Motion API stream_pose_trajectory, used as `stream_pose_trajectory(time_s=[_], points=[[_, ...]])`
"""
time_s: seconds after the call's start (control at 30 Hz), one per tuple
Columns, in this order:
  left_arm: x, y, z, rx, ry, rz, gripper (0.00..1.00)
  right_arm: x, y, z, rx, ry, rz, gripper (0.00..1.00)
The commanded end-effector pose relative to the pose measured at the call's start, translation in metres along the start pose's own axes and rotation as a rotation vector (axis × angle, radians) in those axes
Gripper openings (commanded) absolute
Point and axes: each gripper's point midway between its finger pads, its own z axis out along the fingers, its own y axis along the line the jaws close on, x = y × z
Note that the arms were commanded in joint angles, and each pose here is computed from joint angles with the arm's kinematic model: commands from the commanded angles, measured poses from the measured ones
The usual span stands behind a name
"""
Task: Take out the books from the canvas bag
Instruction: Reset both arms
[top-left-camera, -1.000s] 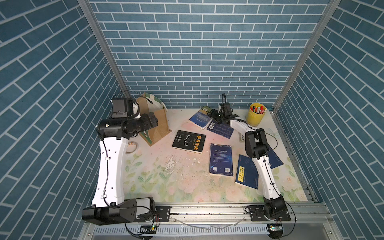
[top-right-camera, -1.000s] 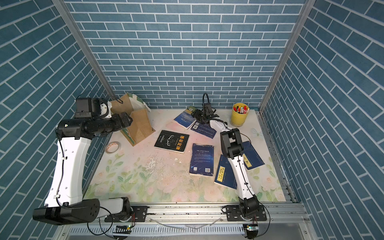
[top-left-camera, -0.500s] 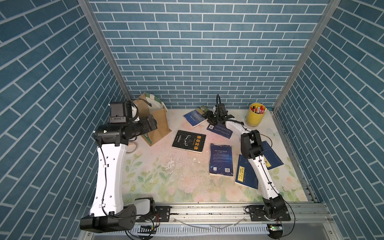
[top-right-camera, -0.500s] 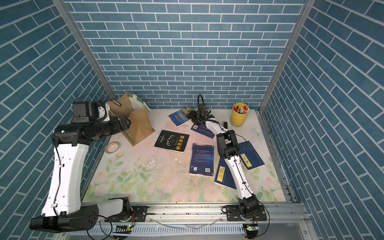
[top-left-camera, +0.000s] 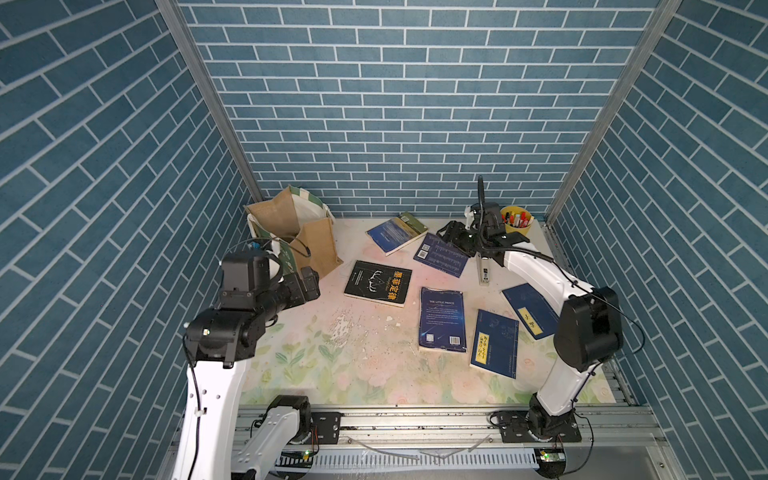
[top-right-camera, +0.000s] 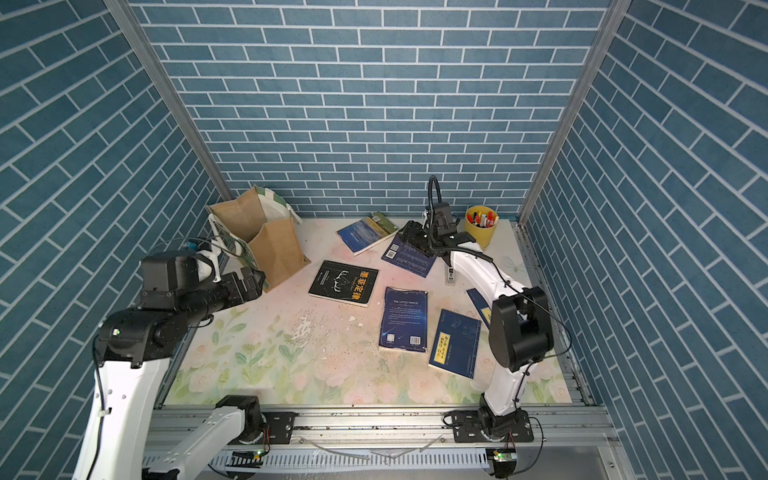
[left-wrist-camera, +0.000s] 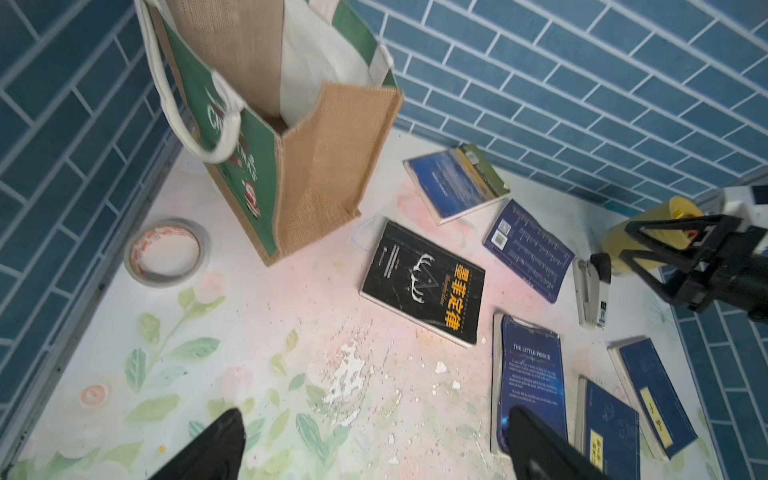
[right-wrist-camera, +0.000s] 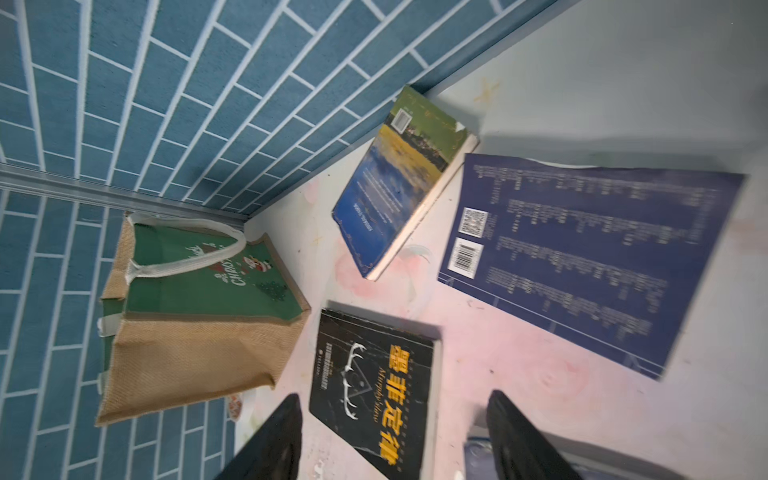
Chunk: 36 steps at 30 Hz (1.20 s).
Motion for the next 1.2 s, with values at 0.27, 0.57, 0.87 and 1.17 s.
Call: stream_pose_trajectory(time_s=[0.27,0.57,0.87,1.17], points=[[0.027,0.037,0.096,-0.117,-0.096,0.107,1.00,0.025,-0.131,-0.093,0.539,-0.204,-0.297,0.95],[0.029,0.077,0.171,-0.285,-0.274,0.267,1.00,0.022,-0.190,-0.137,0.721,-0.406,-0.439,0.99],[0.026,0.071,0.233,-0.187,-0.327,0.416,0.99,0.009,-0.216,-0.124,0.747,-0.496,-0.519,0.99],[0.034,0.096,0.246,-0.240,-0.374,0.364,1.00,0.002,-0.249,-0.102,0.743,-0.579,-0.506,0.98]])
